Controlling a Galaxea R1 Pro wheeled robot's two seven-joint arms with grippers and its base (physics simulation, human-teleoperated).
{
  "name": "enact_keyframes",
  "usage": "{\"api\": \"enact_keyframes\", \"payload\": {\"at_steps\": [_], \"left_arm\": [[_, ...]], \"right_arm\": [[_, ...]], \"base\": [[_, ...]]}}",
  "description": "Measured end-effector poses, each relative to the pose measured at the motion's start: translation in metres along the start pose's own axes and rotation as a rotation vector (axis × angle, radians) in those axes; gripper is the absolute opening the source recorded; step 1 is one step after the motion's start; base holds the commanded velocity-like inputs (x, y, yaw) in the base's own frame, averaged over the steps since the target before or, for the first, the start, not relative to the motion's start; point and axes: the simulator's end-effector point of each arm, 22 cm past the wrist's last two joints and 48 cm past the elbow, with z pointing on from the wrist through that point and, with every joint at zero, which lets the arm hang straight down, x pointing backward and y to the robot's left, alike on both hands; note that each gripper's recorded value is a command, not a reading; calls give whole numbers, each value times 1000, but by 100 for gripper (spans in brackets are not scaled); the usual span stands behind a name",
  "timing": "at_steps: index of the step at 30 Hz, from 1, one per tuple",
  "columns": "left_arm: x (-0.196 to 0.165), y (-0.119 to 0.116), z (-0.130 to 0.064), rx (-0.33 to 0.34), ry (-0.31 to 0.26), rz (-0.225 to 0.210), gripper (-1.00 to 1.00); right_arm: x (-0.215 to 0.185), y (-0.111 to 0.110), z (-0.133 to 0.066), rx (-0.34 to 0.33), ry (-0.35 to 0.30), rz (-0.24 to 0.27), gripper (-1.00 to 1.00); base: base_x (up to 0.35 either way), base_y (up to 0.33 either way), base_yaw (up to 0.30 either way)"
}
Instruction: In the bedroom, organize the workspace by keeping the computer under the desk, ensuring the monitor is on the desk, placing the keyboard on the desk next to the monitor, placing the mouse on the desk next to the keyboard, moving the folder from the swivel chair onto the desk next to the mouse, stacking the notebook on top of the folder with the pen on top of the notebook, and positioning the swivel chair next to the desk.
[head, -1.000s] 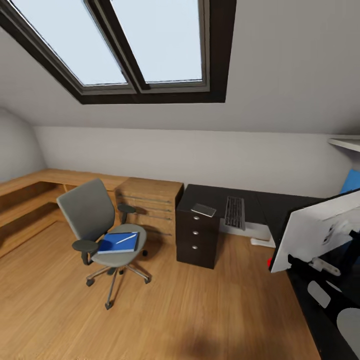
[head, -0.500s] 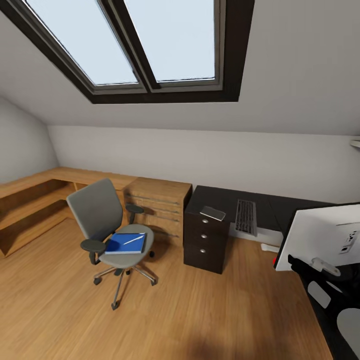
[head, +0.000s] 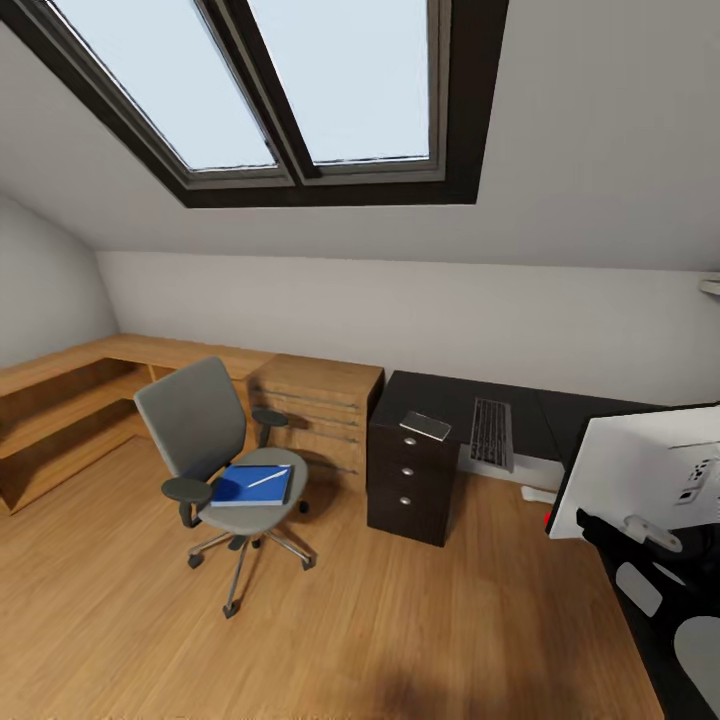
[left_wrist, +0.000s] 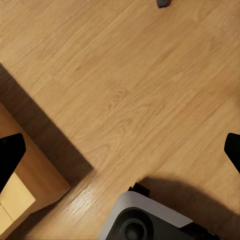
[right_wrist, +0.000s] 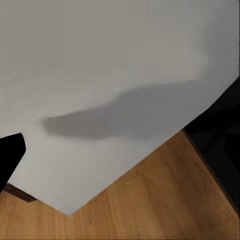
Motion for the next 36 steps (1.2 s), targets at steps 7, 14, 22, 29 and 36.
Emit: {"api": "enact_keyframes", "payload": {"at_steps": [7, 14, 22, 29, 36], "left_arm": [[0, 0, -1, 1, -1, -1, 100], [-2, -1, 0, 2, -5, -2, 100], [-5, -2, -1, 5, -13, -5, 100], [-7, -2, -1, 7, -20, -9, 100], [-9, -4, -1, 11, -24, -13, 100]], "right_arm": [[-1, 0, -2, 0, -3, 2, 100], [-6, 1, -2, -3, -23, 3, 100], [-12, 1, -4, -5, -33, 6, 100], [-19, 2, -5, -8, -53, 7, 100], [-32, 4, -8, -12, -110, 6, 100]], "base": [[-232, 0, -14], [-5, 0, -173], [0, 0, -215], [0, 0, -232], [0, 0, -235]]}}
